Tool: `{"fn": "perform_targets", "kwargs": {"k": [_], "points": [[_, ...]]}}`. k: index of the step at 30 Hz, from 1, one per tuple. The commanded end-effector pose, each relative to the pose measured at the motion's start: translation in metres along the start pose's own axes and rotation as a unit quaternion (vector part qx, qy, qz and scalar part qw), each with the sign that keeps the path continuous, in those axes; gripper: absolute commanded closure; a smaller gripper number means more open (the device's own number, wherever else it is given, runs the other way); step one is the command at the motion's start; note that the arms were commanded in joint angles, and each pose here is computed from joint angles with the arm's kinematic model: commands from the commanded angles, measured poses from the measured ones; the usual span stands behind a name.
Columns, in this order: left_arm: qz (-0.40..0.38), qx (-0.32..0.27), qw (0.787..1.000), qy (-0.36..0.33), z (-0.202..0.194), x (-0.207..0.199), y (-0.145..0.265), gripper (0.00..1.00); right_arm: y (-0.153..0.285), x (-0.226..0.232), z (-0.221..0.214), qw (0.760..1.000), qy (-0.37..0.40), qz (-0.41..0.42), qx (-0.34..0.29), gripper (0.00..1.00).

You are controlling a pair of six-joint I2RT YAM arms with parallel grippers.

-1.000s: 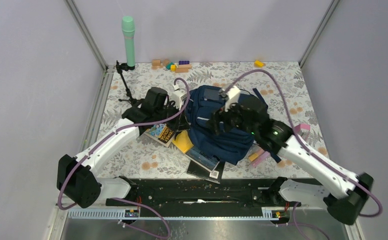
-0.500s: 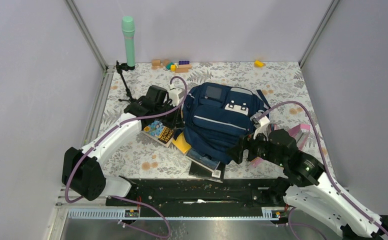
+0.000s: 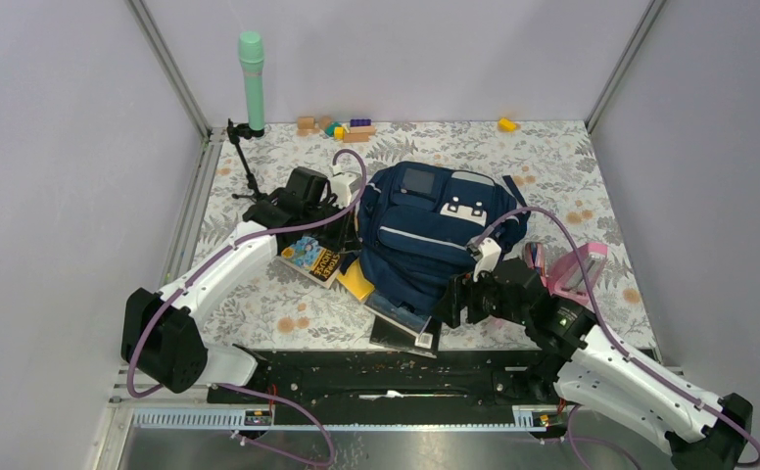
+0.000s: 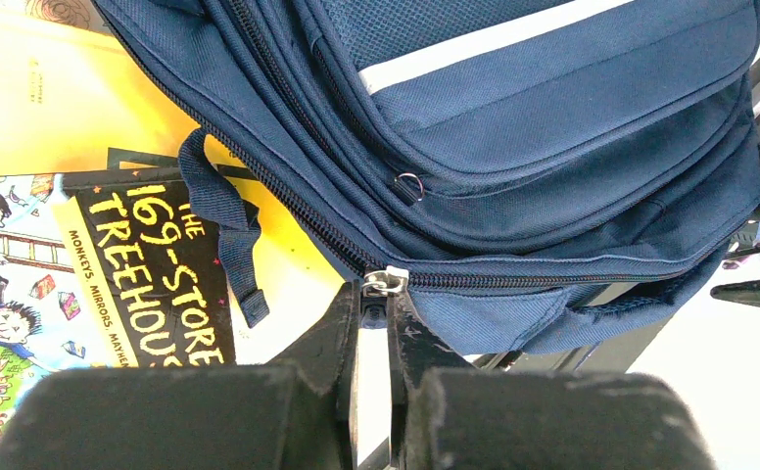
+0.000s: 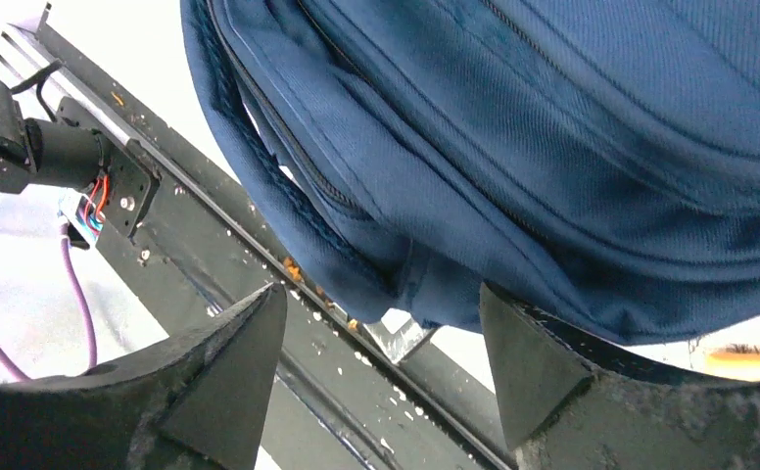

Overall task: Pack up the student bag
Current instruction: Unzip the student bag at the center of the board.

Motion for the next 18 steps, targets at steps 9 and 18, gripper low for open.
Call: {"fn": "perform_targets", "kwargs": {"k": [9, 18], "points": [[-0.03, -0.055, 0.998, -0.025, 0.029, -0.017, 0.015, 1.0, -0.016, -0.002, 0.016, 0.997, 0.042, -0.022, -0.067, 0.26], [-0.031, -0.053, 0.998, -0.033, 0.028, -0.017, 0.015, 1.0, -0.023, -0.006, 0.012, 0.996, 0.038, -0.034, -0.068, 0.86]]}}
Point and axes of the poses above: each gripper's point midway between its finger pads, its own y axis back along the fingers, its own x axis along the line the jaws close on, z = x × y, the point moved 6 cm from there along y, back along the fingers, and after that the axes turned 12 degrees about y, right-handed, at the moved point
